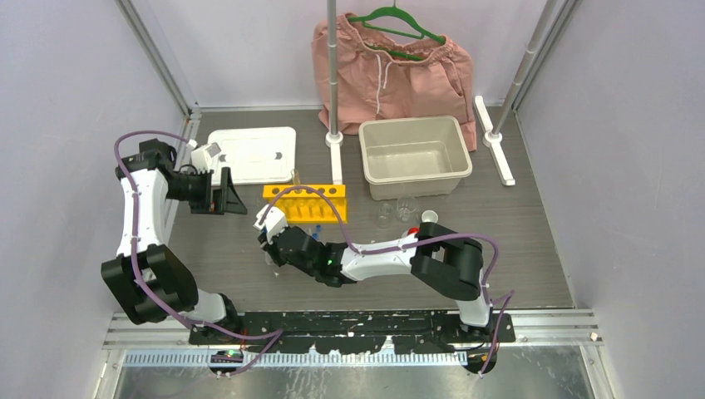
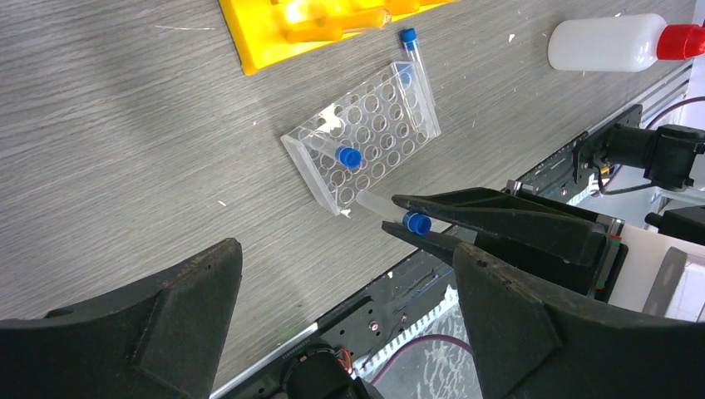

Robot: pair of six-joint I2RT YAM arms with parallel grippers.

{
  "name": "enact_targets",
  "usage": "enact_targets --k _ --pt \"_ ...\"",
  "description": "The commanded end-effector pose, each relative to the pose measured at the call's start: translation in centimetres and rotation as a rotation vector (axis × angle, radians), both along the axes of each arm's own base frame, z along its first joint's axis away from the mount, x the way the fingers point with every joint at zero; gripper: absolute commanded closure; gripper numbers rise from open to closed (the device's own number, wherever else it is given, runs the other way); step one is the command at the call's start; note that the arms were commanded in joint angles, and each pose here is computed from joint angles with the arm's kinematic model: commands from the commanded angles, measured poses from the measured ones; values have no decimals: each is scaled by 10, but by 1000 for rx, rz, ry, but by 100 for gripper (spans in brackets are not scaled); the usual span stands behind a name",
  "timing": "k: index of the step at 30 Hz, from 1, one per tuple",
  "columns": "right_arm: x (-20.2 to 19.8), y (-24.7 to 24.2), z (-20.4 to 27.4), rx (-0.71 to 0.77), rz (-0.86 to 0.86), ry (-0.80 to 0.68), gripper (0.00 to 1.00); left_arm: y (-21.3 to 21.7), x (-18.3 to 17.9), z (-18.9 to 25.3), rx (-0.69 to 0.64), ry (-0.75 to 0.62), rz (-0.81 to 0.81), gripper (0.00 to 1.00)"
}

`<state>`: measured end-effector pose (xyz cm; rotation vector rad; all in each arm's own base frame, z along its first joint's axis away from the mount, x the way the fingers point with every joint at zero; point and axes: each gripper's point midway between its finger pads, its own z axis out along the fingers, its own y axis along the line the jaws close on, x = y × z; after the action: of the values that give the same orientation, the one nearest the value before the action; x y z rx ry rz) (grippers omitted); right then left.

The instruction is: Organize the chemistry lab equipment

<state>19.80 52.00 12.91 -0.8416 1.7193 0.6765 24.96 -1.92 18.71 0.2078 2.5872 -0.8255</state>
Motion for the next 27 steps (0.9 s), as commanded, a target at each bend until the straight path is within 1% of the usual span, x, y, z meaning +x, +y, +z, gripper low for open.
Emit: enact_targets --k 1,18,27 --pt "4 8 22 82 -8 -31 99 3 6 5 9 -36 -1 3" --pt "-4 14 0 49 25 18 99 4 6 5 16 -35 -10 3" --pt "-1 14 -11 26 22 12 99 4 8 10 13 -47 -8 3"
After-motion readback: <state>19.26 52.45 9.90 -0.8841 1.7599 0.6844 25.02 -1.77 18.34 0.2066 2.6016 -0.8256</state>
